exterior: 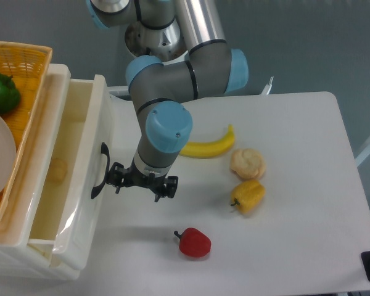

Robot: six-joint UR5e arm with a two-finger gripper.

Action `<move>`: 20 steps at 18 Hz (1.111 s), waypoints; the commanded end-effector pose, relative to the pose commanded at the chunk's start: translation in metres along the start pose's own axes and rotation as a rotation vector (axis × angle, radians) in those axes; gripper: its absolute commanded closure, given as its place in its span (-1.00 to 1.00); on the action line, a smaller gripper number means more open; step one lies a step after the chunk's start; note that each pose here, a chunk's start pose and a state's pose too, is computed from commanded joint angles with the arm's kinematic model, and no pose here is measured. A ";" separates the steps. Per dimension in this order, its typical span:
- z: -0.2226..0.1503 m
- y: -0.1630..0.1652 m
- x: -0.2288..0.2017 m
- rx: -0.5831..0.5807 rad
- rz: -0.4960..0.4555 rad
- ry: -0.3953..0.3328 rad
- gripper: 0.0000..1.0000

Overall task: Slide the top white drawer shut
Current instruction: 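Push the white drawer front inward with the gripper until shut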

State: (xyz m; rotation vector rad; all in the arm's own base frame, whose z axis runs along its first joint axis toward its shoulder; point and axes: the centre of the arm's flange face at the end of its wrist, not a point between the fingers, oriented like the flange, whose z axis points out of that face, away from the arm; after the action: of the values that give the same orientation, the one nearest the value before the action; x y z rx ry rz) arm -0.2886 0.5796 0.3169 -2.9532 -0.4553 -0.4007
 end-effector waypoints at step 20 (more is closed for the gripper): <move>-0.003 -0.001 0.022 0.004 0.001 -0.003 -1.00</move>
State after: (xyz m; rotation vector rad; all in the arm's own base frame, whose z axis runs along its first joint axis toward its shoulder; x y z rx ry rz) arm -0.2689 0.5861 0.3258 -2.9507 -0.4540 -0.3957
